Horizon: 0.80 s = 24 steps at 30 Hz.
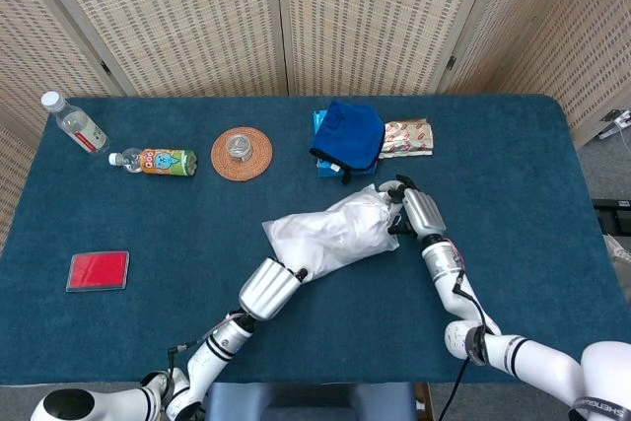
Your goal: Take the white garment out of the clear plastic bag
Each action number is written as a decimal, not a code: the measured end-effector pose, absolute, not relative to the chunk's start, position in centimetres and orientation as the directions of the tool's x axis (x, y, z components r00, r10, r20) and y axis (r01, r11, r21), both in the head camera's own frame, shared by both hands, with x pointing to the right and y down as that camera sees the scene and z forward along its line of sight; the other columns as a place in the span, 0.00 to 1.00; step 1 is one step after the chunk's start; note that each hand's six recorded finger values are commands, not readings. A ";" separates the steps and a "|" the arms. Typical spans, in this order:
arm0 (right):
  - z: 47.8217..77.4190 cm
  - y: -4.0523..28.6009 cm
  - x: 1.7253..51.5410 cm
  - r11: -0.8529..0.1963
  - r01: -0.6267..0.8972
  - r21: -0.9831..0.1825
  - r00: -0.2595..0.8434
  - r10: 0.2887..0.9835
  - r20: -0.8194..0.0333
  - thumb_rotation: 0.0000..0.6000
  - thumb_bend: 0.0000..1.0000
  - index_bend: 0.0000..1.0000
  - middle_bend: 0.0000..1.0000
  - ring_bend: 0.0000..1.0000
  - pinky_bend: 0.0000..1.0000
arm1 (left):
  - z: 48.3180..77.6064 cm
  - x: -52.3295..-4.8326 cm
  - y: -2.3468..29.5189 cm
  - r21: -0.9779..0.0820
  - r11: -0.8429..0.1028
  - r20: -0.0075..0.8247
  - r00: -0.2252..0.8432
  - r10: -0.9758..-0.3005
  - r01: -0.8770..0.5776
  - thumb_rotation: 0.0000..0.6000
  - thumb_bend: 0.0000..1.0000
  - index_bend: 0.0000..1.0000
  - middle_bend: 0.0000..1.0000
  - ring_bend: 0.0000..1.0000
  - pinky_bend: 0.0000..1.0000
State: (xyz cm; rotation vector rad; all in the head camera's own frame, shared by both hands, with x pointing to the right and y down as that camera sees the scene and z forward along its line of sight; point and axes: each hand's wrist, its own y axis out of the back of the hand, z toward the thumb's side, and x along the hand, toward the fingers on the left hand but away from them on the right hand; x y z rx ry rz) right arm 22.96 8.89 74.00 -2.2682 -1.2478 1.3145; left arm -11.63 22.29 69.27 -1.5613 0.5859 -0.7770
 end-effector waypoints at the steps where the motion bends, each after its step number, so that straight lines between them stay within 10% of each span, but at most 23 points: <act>1: 74.0 8.9 23.0 -0.607 0.555 -0.568 0.231 0.769 -0.596 1.00 0.58 0.90 0.27 0.05 0.22 | 69.2 -11.7 22.3 -0.989 -0.134 0.143 0.647 -0.749 0.063 1.00 0.36 0.68 1.00 1.00 1.00; 24: 73.4 8.8 27.5 -0.573 0.529 -0.626 0.145 0.788 -0.599 1.00 0.59 0.90 0.28 0.05 0.22 | 68.6 -13.9 21.0 -0.993 -0.103 0.119 0.616 -0.779 0.061 1.00 0.37 0.72 1.00 1.00 1.00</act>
